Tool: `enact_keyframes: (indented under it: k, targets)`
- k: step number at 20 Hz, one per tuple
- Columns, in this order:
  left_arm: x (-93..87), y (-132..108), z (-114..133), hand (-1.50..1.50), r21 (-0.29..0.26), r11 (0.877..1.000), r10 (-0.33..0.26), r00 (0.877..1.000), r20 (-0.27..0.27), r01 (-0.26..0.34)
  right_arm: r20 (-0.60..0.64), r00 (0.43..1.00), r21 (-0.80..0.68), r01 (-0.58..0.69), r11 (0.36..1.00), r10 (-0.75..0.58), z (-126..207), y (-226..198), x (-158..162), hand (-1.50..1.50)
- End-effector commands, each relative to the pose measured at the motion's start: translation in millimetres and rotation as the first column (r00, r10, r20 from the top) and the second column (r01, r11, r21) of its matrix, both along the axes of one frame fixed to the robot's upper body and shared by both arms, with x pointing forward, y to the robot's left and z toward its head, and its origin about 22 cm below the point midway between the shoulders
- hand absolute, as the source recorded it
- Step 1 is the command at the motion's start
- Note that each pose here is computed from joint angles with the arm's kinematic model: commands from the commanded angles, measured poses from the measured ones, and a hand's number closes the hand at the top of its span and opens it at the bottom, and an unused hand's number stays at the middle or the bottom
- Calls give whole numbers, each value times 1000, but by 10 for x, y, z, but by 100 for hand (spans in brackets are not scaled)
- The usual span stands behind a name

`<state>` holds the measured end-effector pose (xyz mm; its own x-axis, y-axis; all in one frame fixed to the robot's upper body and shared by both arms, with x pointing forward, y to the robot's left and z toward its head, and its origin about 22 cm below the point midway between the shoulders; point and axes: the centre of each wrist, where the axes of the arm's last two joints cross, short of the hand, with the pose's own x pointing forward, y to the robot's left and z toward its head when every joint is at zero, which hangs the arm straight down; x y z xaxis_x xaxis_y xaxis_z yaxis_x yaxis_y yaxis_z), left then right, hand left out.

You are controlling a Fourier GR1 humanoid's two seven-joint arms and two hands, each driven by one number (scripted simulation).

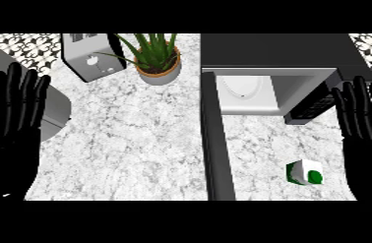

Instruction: Pick up the milk, place it into the microwave and close the microwave

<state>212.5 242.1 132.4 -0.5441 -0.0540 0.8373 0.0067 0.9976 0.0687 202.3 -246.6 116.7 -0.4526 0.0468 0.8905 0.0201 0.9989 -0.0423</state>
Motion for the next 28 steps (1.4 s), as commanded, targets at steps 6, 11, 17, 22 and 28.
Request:
enact_keyframes:
  k: [6,11,17,22,28]
  targets:
    - [-194,-142,-73,-150,7,999,53,997,-61,-53,113,976,-48,-184,982,188,114,21,-502,-150]
    - [-502,-119,-137,-150,-72,992,93,980,-174,-107,-22,967,-63,-256,965,255,119,-69,-758,-150]
    - [-851,-84,-96,-150,-79,991,89,980,-176,-104,-22,985,-88,-174,981,173,28,-46,-896,-150]
    - [-1023,217,-241,-150,-82,991,86,980,-181,-103,-61,993,-118,-111,987,104,-8,-145,-995,-150]
    - [-1202,123,-31,-150,-69,993,81,982,-168,-94,-111,992,-107,-79,991,67,-296,-142,-883,-150]
